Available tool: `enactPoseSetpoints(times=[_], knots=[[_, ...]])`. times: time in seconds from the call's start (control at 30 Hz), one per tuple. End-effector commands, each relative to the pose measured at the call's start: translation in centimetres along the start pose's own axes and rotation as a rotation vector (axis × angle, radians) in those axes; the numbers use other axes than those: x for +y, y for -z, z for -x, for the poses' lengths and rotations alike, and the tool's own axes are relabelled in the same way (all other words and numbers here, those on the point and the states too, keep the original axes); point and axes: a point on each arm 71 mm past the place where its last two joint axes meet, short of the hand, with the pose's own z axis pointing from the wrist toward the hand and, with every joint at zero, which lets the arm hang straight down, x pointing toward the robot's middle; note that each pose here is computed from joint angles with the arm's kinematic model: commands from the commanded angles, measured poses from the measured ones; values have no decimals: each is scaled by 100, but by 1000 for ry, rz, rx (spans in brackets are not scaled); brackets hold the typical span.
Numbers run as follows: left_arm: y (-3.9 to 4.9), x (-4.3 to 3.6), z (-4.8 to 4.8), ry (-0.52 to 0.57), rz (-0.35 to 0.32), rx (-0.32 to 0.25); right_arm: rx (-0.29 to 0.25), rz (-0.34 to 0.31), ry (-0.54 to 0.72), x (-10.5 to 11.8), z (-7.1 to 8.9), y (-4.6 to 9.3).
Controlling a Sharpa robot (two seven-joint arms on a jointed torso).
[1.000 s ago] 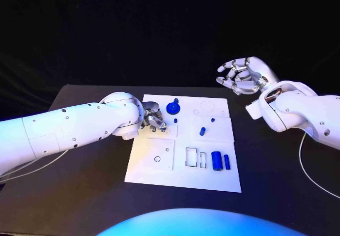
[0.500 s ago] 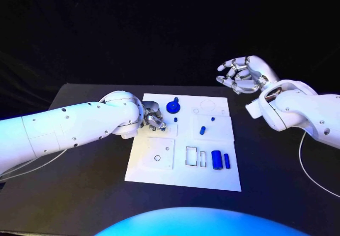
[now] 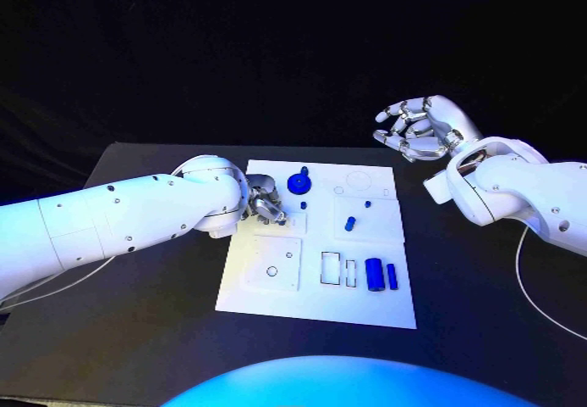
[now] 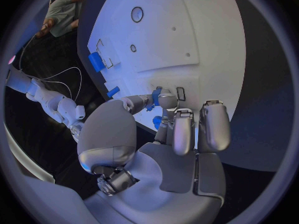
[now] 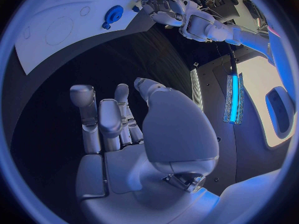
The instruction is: Assemble the parts on the task board
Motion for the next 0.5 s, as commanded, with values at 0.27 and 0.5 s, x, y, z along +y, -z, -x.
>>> enactPoseSetpoints(times=[0.27,0.5], knots=[[-4,0,-36,-24,7,31,10,6,-3,1,-16,0],[-2,1,-40,-25,6,36,10,6,-4,-1,-15,1]])
